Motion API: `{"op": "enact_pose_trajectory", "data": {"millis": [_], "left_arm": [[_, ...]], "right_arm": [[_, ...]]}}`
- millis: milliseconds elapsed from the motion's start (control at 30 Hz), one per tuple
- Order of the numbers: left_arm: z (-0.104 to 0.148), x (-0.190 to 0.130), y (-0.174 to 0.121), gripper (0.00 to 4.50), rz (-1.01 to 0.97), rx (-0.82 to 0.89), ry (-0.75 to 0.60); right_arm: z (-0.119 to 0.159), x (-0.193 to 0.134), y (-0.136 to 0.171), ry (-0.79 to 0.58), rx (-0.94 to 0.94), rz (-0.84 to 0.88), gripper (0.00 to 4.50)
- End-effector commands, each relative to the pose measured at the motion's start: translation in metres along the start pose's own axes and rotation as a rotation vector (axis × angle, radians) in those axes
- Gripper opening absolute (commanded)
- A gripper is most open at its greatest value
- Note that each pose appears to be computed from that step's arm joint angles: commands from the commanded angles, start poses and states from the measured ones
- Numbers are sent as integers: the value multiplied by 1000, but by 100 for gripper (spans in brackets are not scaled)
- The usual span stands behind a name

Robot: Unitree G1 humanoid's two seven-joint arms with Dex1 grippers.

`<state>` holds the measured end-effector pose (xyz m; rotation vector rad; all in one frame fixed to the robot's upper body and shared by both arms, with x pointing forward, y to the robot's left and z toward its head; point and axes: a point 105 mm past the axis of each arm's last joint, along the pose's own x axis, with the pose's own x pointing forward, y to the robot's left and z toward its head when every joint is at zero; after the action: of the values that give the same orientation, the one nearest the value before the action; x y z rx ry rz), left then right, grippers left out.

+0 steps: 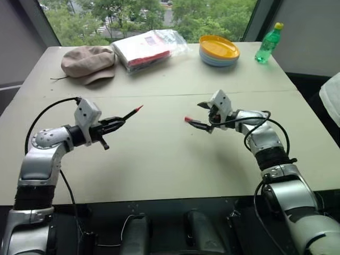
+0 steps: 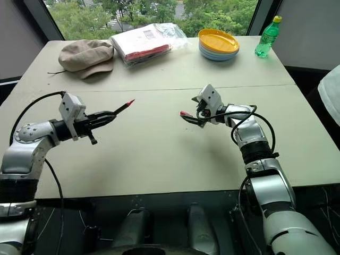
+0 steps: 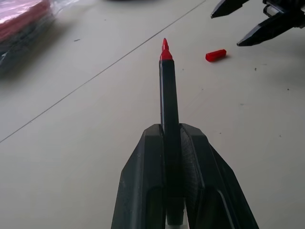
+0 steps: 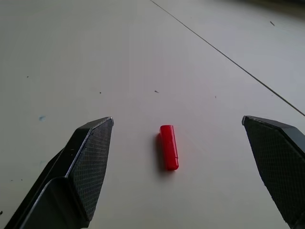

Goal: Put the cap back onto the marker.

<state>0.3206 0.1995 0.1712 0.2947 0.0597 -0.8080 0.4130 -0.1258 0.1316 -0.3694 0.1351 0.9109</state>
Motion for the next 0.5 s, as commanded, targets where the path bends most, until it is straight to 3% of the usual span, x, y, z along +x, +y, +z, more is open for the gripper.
{"op": "enact_pose_trajectory", "data": {"millis": [33, 500], "left_arm": [[19, -14, -6, 6, 17, 34, -29], [17, -21, -19, 6, 19, 43, 2]], "right_arm": [[5, 8, 0, 3, -63, 31, 450], [-3, 25, -2, 30, -11, 13, 450]]}}
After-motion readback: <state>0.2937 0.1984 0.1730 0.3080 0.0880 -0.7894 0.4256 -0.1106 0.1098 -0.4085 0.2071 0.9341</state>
